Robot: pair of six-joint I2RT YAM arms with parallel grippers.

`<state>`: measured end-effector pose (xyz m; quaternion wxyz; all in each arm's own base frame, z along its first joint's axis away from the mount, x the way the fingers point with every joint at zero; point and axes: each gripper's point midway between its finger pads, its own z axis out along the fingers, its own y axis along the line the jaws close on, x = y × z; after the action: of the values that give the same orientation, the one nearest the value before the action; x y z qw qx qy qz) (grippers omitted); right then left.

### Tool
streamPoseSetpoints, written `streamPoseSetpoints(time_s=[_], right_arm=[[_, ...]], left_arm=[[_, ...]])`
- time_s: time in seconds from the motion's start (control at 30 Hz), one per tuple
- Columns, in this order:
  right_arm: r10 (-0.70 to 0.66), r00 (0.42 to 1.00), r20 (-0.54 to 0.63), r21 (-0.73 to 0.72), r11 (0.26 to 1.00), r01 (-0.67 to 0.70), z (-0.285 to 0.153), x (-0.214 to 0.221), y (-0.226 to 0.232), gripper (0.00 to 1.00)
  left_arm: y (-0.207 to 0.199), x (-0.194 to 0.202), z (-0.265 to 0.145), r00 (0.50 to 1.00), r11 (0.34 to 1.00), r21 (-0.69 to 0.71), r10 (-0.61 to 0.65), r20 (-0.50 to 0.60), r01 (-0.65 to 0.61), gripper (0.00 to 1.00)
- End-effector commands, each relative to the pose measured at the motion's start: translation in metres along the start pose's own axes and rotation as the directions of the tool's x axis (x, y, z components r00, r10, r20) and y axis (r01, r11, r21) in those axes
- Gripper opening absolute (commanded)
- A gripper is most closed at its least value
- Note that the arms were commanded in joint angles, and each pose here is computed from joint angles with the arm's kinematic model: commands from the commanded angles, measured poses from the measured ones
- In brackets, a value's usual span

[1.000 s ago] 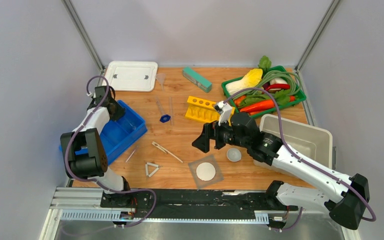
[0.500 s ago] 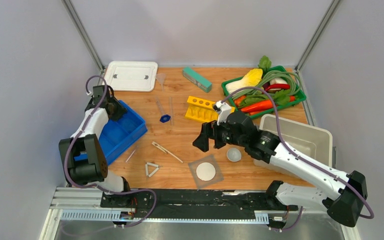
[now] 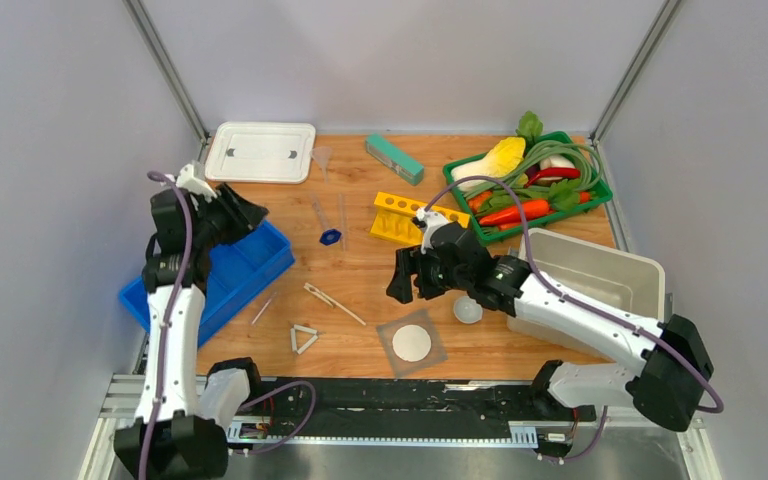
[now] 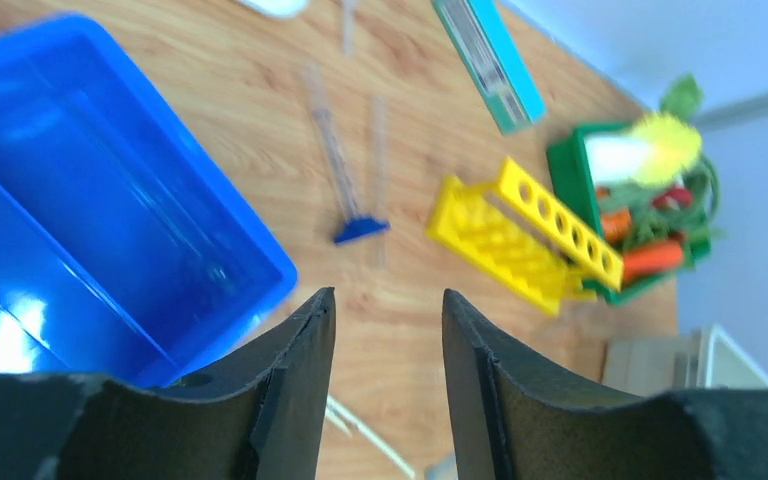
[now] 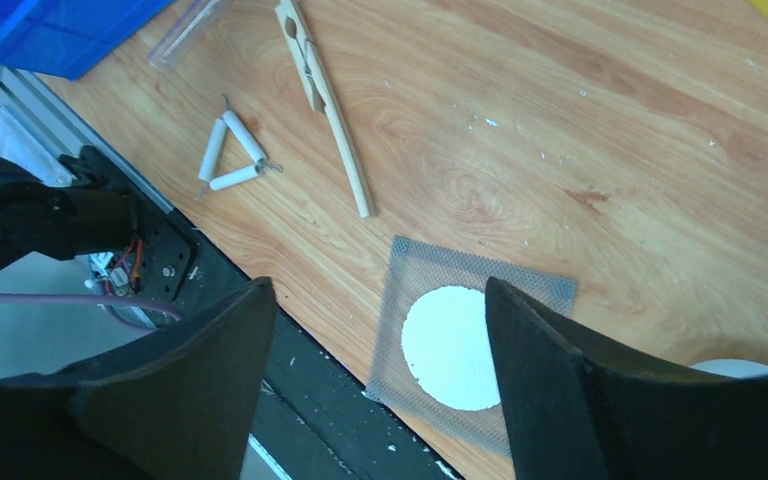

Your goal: Organize the chemistry lab equipment

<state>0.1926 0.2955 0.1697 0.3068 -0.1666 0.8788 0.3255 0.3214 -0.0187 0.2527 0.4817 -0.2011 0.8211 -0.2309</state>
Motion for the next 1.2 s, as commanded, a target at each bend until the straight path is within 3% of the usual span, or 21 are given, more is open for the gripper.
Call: streamPoseSetpoints(time_s=[0.0,0.07,0.2,0.3,0.47,0.97,1.03,1.17], right_arm=[[0.024,1.0,0.002,0.034,0.999,-0.024,0.014,-0.003,-0.002,0.71],[0.027,0.999,-0.019,0.044,0.999,-0.027,0.022,0.004,-0.005,0.65],[0.001,0.998,-0.065,0.031,1.0,0.001,0.046,0.016,0.002,0.55],[-0.05,0.994,-0.1,0.019,0.998,0.052,0.069,0.023,0.015,0.51],[-0.14,0.979,-0.146,0.026,0.989,0.145,0.105,0.031,0.033,0.47],[-0.205,0.962,-0.182,0.028,0.976,0.214,0.159,0.033,0.044,0.43],[-0.211,0.961,-0.179,0.064,0.972,0.225,0.169,0.03,0.042,0.42],[-0.221,0.956,-0.193,0.092,0.966,0.242,0.186,0.03,0.045,0.42]], left_arm=[[-0.02,0.067,-0.025,0.986,0.981,0.19,0.077,-0.145,-0.048,0.54],[-0.021,0.1,-0.032,0.972,0.968,0.237,0.129,-0.198,-0.08,0.62],[-0.01,0.137,-0.042,0.951,0.962,0.26,0.157,-0.265,-0.086,0.64],[-0.021,0.132,-0.051,0.958,0.947,0.301,0.183,-0.219,-0.112,0.64],[0.002,0.121,-0.048,0.977,0.98,0.153,0.152,-0.147,-0.13,0.64],[0.009,0.115,-0.051,0.982,0.988,0.093,0.138,-0.126,-0.127,0.62],[0.012,0.108,-0.06,0.984,0.988,0.051,0.152,-0.09,-0.148,0.6],[0.019,0.085,-0.085,0.979,0.983,-0.032,0.182,0.087,-0.179,0.61]])
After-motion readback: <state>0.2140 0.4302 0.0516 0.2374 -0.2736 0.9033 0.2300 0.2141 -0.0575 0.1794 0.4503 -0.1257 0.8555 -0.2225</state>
